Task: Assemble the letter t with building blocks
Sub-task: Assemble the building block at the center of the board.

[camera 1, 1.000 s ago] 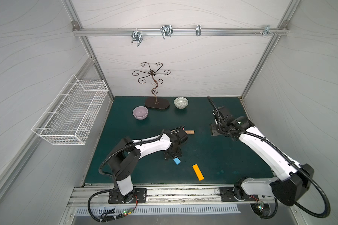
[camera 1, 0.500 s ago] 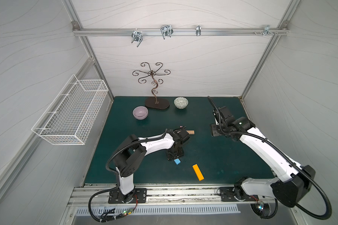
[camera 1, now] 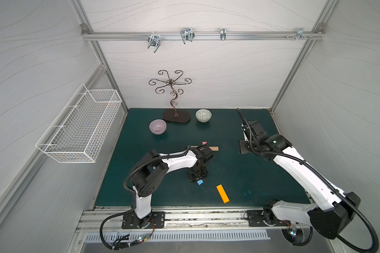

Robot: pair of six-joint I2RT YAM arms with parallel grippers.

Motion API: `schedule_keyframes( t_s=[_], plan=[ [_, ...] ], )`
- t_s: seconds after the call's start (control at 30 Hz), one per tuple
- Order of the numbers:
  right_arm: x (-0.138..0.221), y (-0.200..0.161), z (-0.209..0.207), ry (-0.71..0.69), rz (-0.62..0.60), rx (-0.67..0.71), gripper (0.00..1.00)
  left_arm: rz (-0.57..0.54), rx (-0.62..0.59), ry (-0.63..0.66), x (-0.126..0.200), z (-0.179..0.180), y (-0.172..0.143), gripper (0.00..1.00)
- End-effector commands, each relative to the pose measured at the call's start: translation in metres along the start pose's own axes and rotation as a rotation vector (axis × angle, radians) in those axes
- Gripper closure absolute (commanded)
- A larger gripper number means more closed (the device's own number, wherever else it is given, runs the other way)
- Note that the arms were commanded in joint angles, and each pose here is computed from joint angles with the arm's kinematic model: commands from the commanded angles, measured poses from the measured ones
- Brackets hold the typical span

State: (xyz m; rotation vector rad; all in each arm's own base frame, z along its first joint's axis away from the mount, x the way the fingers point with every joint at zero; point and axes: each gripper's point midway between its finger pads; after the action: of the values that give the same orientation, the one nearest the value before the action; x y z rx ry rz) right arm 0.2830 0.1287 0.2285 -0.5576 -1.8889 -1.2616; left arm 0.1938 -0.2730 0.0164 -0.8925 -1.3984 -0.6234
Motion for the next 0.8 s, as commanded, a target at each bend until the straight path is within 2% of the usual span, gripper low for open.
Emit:
schedule_keyframes(
  t_s=[0.0,0.07,0.13,0.2,0.3,0.4,0.5,0.77],
  plan=[
    [0.000,0.000,0.001,0.006,-0.009,0.002,0.37,0.010,0.032,0.033,-0.010,0.005,0.000,0.62],
    [0.001,0.000,0.001,0.006,-0.009,0.003,0.37,0.015,0.026,0.038,-0.012,0.005,-0.001,0.67],
    [0.001,0.000,0.001,0.005,-0.010,0.002,0.37,0.027,0.017,0.040,-0.014,0.005,-0.003,0.82],
    [0.001,0.000,0.001,0.004,-0.012,0.000,0.36,0.036,0.006,0.033,-0.014,0.004,-0.004,0.85],
    [-0.001,-0.001,0.001,0.006,-0.006,-0.002,0.36,0.001,-0.062,0.028,-0.002,-0.003,0.001,0.85],
    [-0.002,-0.001,0.003,0.009,-0.004,-0.003,0.36,-0.043,-0.188,0.060,0.015,-0.013,0.009,0.84],
    [-0.004,-0.001,0.004,0.014,-0.004,-0.004,0.36,-0.021,-0.312,0.094,0.020,-0.023,0.012,0.85],
    [-0.007,-0.004,0.003,0.010,0.009,-0.005,0.36,0.019,-0.303,0.045,0.025,-0.040,0.041,0.83]
  ],
)
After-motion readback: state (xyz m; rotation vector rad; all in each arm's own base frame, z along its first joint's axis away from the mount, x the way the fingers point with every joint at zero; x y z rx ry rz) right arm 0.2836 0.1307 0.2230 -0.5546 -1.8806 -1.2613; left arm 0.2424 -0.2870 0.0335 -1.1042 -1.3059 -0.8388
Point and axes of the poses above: each gripper's point midway between its finger pads, its own x axis back along the fingers, its own z axis along the line the jaws close on, y = z × x, and after that the axes turned 14 degrees about x, right-handed
